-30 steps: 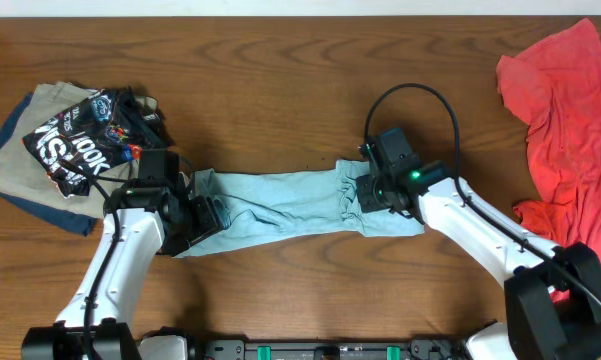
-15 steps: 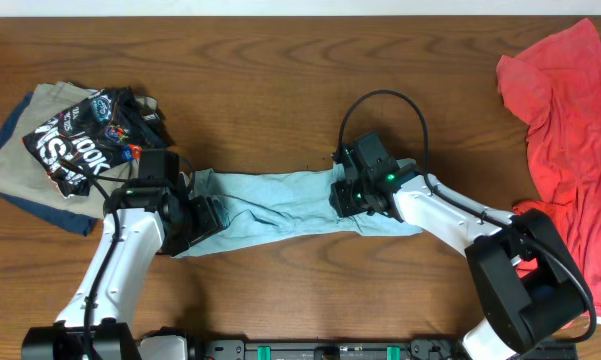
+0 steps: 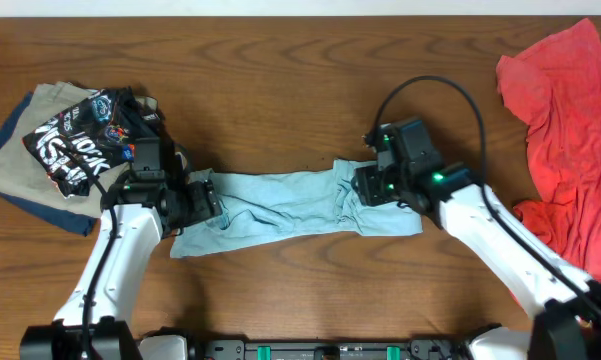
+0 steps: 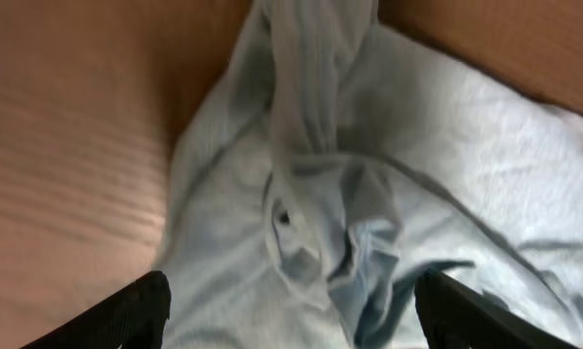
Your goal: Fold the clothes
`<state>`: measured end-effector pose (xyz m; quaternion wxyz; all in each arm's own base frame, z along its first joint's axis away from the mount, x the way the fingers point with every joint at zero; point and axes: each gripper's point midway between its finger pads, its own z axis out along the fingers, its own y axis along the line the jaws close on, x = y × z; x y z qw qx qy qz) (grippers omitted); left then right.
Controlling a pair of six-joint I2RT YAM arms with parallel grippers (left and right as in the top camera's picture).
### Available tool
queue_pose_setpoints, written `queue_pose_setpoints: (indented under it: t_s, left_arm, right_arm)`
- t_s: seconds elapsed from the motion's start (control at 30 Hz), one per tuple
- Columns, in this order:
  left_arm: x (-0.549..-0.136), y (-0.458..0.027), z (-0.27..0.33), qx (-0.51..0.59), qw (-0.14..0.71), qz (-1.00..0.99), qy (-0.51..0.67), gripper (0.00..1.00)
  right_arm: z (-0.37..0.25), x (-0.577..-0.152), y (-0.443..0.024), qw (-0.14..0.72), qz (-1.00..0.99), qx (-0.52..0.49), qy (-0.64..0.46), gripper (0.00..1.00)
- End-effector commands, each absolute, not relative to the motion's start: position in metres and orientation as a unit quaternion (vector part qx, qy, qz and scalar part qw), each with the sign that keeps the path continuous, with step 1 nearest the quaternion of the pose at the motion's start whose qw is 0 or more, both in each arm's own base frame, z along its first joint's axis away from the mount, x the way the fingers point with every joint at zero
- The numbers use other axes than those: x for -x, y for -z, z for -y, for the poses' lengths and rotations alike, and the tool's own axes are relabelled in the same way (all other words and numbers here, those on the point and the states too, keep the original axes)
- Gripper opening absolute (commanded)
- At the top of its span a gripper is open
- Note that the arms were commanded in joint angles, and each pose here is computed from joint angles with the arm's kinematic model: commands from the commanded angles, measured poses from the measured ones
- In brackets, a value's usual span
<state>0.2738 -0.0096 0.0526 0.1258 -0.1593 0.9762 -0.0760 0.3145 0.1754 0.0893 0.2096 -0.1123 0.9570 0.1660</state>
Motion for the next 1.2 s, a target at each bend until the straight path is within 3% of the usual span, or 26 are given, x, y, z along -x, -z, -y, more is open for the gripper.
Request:
queue_pose_setpoints:
  t_s: [0.0, 0.23, 0.4, 0.47, 0.53, 0.63, 0.67, 1.0, 1.17]
  left_arm:
    - [-0.281, -0.045, -0.006, 0.147, 0.123, -0.98, 0.044, 0.83]
    - [-0.282, -0.004, -0.006, 0.134, 0.072, -0.988, 0.04, 0.83]
    - [-0.274, 0.016, 0.021, 0.131, 0.024, -0.985, 0.112, 0.82]
    - [-0.269, 0.021, 0.026, 0.133, 0.006, -0.983, 0.124, 0.73]
    - [-0.264, 0.023, 0.026, 0.134, -0.004, -0.983, 0.124, 0.52]
    - [-0.265, 0.021, 0.026, 0.135, -0.002, -0.983, 0.124, 0.13]
    - [-0.267, 0.018, 0.025, 0.135, 0.003, -0.983, 0.124, 0.08]
    - [-0.3, -0.07, -0.04, 0.204, 0.076, -0.976, 0.027, 0.06]
    - [-0.31, -0.115, -0.038, 0.217, 0.098, -0.97, 0.042, 0.06]
  right_arm:
    - [-0.165, -0.318, -0.105, 0.227, -0.954, 0.107, -0.162, 0.56]
    - [-0.16, -0.311, -0.1, 0.208, -0.96, 0.102, -0.156, 0.56]
    - [-0.158, -0.311, -0.1, 0.208, -0.961, 0.1, -0.152, 0.57]
    - [-0.158, -0.311, -0.099, 0.208, -0.961, 0.099, -0.151, 0.57]
    - [-0.156, -0.311, -0.099, 0.208, -0.962, 0.098, -0.146, 0.56]
    - [-0.143, -0.312, -0.095, 0.209, -0.968, 0.089, -0.11, 0.56]
    - [-0.137, -0.313, -0.094, 0.21, -0.97, 0.084, -0.094, 0.56]
    - [-0.056, -0.317, -0.085, 0.19, -0.982, -0.009, 0.002, 0.58]
    - [-0.024, -0.316, -0.084, 0.181, -0.982, -0.056, 0.013, 0.59]
